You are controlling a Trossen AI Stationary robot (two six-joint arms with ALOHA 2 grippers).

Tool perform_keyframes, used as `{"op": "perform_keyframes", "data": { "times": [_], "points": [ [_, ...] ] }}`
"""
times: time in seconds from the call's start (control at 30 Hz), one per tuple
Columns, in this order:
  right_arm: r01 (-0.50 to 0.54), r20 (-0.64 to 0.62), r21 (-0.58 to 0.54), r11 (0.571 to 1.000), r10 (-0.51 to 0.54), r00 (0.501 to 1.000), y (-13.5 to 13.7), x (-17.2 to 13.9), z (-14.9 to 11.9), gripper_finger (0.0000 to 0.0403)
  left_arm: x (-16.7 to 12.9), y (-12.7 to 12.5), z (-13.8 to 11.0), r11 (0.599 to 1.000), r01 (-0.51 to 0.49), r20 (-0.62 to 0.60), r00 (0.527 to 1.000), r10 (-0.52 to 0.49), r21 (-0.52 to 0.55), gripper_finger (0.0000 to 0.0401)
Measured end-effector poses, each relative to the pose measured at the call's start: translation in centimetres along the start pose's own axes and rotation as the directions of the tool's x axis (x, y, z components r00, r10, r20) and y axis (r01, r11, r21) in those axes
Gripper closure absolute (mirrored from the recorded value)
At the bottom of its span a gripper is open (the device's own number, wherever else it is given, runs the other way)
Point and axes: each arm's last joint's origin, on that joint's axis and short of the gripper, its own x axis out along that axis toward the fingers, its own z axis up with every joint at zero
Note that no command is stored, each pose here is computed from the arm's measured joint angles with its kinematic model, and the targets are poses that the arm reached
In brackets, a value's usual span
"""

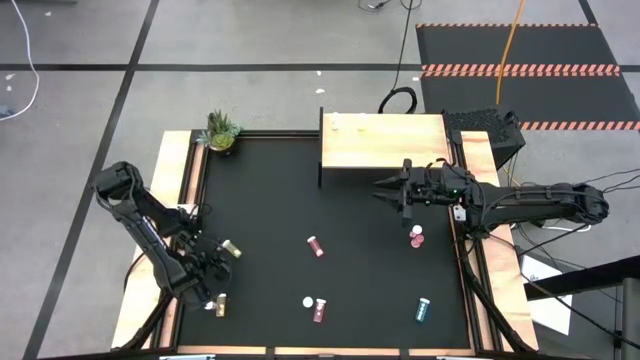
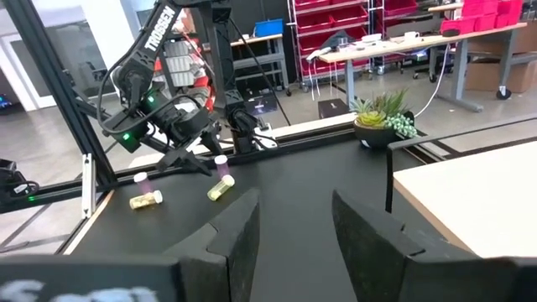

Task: Pick and place medicine bottles onto shelf by color
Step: Put the left pink pill bottle on the shelf

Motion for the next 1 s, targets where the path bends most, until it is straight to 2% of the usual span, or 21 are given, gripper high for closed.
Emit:
{"op": "perform_keyframes", "data": {
  "times": [0.3,1.0],
  "points": [
    [-0.002,-0.002,0.020,1.000,0.003,1.000,0.0,0.0,0.0,0.0257,0.3,-0.2,0.6,0.999,-0.020,-0.008,1.000,0.019,-0.034,0.0196],
    [-0.036,-0.008,0.089,0.995,0.037,0.999,0.2,0.0,-0.1,0.0257,1.1,-0.6,2.3,0.986,-0.063,-0.006,0.998,0.063,-0.153,0.0268]
  ]
}}
